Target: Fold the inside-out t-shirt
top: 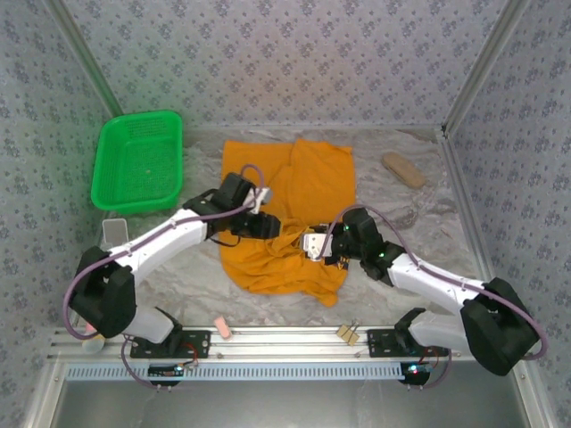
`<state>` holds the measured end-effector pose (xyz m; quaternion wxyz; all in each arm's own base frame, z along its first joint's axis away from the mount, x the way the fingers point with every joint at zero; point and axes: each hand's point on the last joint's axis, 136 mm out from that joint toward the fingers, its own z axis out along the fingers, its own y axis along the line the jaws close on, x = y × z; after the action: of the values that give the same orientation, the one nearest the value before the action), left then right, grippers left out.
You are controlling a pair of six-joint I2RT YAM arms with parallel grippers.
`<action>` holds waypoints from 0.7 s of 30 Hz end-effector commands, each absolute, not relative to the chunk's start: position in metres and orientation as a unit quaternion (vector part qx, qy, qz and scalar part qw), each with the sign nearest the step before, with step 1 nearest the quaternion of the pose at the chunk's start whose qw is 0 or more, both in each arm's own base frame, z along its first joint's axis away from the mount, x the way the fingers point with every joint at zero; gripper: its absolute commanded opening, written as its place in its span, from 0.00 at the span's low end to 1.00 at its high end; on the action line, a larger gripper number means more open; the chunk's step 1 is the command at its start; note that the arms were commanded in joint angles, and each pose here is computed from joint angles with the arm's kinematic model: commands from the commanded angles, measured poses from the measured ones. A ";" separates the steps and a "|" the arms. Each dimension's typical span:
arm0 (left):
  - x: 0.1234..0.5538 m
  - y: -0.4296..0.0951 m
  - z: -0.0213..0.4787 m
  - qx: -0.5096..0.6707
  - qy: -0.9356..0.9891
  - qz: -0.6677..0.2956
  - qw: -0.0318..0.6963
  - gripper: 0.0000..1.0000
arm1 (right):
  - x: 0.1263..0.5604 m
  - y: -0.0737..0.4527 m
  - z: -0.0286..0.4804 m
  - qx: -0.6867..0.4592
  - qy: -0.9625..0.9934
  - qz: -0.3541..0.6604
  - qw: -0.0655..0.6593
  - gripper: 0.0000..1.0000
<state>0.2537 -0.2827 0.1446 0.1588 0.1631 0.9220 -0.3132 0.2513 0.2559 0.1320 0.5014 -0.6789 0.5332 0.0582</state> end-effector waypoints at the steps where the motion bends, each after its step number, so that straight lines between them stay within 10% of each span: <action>1: 0.249 -0.288 0.123 0.200 0.931 -0.274 0.135 0.44 | 0.264 0.249 0.121 -0.685 0.552 0.038 0.474 0.30; 21: 0.267 -0.260 0.086 0.131 0.961 -0.180 0.164 0.53 | 0.290 0.250 0.113 -0.662 0.586 0.133 0.448 0.37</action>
<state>0.2680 -0.2625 0.0881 0.1596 0.1446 0.9607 -0.1753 0.2992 0.2410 0.1193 0.4675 -0.6538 0.5883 0.0886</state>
